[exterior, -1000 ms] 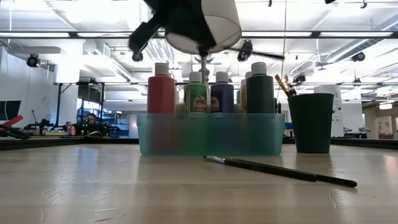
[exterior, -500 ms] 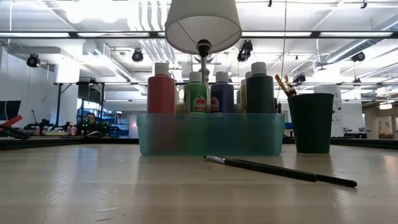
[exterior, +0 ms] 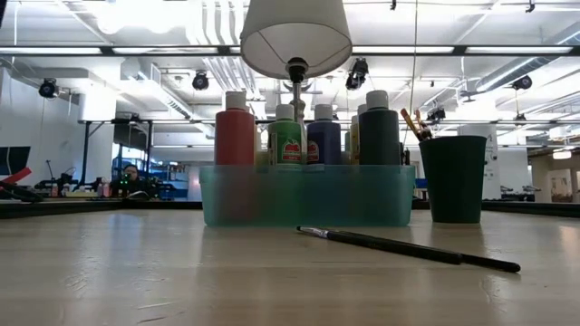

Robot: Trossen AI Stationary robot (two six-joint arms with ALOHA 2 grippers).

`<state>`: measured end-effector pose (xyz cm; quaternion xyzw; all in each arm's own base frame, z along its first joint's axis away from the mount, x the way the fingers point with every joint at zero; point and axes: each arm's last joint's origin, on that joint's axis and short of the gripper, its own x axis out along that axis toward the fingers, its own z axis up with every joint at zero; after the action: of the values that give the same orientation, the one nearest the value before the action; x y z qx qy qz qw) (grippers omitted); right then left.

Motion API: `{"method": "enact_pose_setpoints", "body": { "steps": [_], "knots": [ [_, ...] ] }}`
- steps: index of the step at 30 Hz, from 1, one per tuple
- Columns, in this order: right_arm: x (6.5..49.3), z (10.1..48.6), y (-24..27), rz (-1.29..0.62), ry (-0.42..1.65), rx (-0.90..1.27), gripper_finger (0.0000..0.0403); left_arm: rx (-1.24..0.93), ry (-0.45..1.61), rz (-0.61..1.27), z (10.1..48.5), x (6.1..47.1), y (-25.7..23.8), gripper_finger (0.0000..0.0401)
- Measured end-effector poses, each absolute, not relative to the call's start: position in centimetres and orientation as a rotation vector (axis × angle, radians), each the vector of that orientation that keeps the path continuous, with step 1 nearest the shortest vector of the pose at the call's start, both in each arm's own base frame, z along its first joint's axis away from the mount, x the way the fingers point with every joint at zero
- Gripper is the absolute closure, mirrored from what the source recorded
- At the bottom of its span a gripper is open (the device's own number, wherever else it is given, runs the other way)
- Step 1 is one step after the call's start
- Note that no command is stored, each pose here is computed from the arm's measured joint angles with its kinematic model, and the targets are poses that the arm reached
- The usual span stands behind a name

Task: Pick & Place Paint Supplies
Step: Put the black paint brush into the black cup

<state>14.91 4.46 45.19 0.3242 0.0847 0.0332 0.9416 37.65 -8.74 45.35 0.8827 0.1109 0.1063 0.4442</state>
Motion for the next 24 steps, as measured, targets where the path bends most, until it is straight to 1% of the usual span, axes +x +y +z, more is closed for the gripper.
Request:
{"method": "enact_pose_setpoints", "body": {
  "steps": [3, 8, 14, 24],
  "knots": [
    [14.9, 45.9, 4.5, 0.076, 0.163, 0.668, 0.0220, 2.227, 0.242, 0.242, 45.2, 38.4, -8.9, 0.0401],
    [15.3, 45.6, 4.6, 0.053, 0.242, 0.690, 0.0211, 2.269, 0.205, 0.245, 45.7, 39.2, -8.7, 0.0401],
    [16.1, 45.4, 5.1, 0.086, 0.285, 0.721, 0.0202, 2.285, 0.149, 0.257, 46.3, 40.2, -8.0, 0.0401],
    [16.6, 45.4, 5.2, 0.082, 0.290, 0.725, 0.0218, 2.310, 0.116, 0.228, 46.0, 40.7, -7.9, 0.0401]
  ]
}}
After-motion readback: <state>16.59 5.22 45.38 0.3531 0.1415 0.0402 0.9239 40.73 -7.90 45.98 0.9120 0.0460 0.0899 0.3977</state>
